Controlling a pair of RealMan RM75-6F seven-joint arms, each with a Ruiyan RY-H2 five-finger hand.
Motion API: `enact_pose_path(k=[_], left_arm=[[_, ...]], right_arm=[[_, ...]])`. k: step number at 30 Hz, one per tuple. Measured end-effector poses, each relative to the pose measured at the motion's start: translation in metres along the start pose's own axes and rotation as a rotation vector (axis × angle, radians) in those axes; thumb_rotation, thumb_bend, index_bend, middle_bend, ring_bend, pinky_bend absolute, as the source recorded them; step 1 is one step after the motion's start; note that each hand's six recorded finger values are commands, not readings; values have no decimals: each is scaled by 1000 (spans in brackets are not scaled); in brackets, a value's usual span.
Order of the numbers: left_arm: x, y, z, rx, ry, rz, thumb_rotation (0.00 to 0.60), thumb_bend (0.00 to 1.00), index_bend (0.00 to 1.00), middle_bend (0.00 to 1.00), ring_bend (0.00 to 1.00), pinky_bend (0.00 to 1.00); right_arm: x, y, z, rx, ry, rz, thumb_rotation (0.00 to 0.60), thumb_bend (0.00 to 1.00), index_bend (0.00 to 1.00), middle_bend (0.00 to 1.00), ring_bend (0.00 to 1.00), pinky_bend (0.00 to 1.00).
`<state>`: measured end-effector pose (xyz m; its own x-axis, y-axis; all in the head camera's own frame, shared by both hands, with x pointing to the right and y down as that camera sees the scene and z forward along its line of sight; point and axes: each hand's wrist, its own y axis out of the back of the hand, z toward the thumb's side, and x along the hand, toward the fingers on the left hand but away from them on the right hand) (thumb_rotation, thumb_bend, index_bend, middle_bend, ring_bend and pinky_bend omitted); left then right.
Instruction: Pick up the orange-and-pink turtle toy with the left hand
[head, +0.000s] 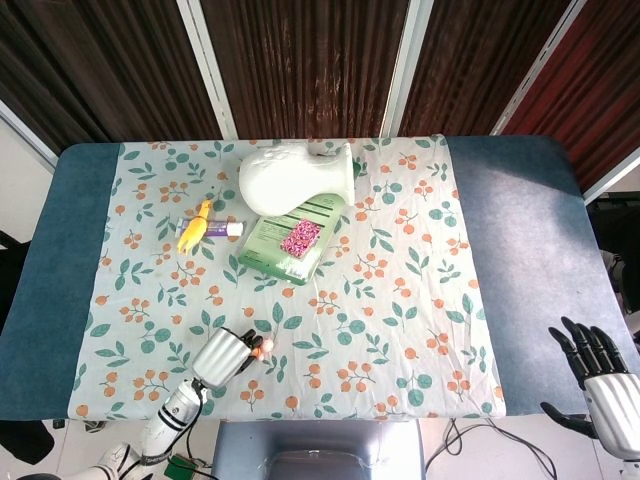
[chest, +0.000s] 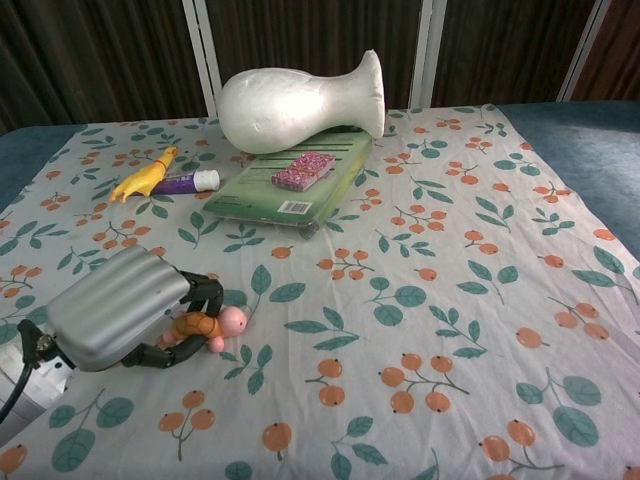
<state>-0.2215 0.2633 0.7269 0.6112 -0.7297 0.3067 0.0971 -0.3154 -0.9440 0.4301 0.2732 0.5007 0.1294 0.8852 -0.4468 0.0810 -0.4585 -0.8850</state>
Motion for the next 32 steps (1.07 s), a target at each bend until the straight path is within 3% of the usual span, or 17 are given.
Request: enact_pose_path(k=[3, 9, 10, 11, 14, 16, 21, 24, 32], left_arm=[[-4, 3, -1, -2, 11, -19, 600, 344, 0, 90, 916, 994], [-21, 17, -15, -18, 44, -36, 600, 321, 0, 44, 804, 894], [-26, 21, -19, -21, 52, -32, 600, 320, 0, 41, 724, 839], [-31, 25, -24, -26, 62, -26, 600, 320, 0, 41, 571, 730], [-52, 40, -45, -55, 99, -16, 600, 320, 0, 28, 99, 323], [-71, 50, -64, -96, 140, -21, 600, 321, 0, 8, 5, 197], [-121, 74, -106, -256, 254, -26, 600, 317, 0, 8, 0, 143], [-140, 86, -117, -312, 302, -16, 600, 318, 0, 10, 0, 138], [-166, 101, -133, -270, 422, -60, 600, 317, 0, 10, 0, 138]], right_arm=[[0, -1, 1, 3, 2, 4, 600, 132, 0, 0, 0, 0], [0, -4, 2, 9, 5, 12, 600, 133, 0, 0, 0, 0], [-1, -4, 2, 10, 3, 12, 600, 133, 0, 0, 0, 0], [-1, -4, 2, 10, 3, 11, 600, 133, 0, 0, 0, 0], [-1, -7, 4, 10, 9, 20, 600, 133, 0, 0, 0, 0], [-1, -10, 6, 12, 18, 37, 600, 132, 0, 0, 0, 0], [-4, -20, 12, 32, 36, 68, 600, 133, 0, 0, 0, 0], [-7, -27, 16, 44, 45, 87, 600, 133, 0, 0, 0, 0], [-8, -31, 17, 50, 39, 94, 600, 132, 0, 0, 0, 0]])
